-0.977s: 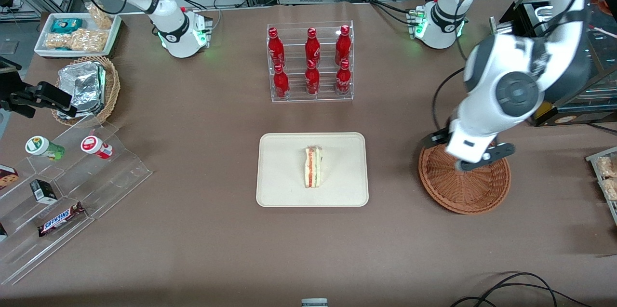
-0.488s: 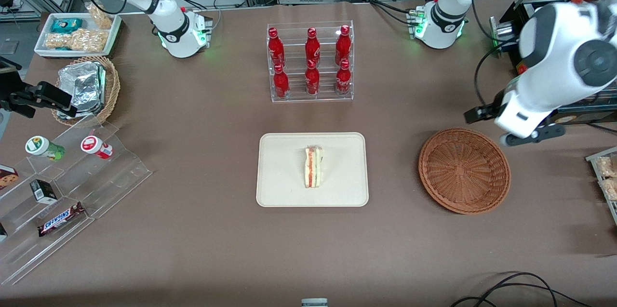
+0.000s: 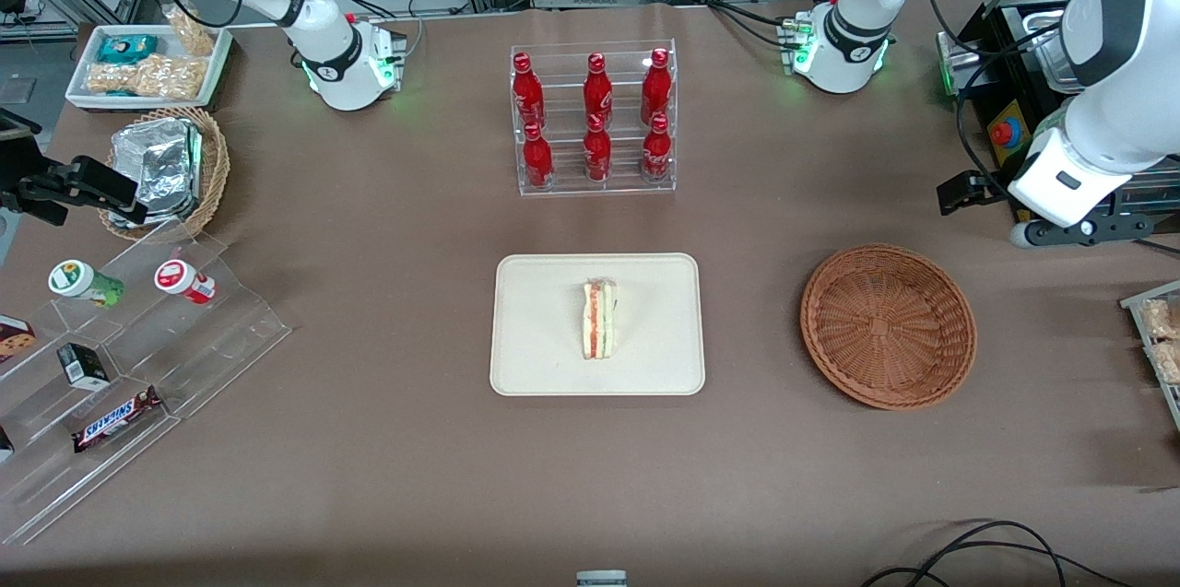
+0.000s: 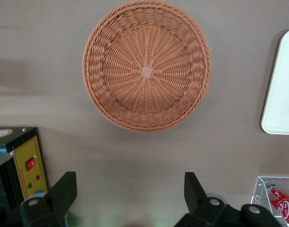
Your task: Place sandwich from basket to tray
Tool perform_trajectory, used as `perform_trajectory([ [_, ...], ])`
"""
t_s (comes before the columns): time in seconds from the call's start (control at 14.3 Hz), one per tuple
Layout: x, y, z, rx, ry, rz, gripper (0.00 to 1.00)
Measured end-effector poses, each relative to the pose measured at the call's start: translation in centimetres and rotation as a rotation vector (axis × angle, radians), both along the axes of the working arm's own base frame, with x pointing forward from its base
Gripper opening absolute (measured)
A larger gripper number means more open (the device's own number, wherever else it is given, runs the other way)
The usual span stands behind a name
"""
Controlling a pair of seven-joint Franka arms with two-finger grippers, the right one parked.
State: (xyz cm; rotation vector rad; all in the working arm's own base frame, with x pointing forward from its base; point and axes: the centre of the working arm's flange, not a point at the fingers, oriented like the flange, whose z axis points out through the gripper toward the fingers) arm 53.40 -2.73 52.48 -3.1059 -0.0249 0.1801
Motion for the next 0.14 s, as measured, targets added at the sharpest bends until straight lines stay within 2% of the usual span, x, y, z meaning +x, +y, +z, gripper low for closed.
perform_trajectory([
  [0.14, 0.38, -0.61, 1.77, -0.005, -0.037, -0.040, 1.00],
])
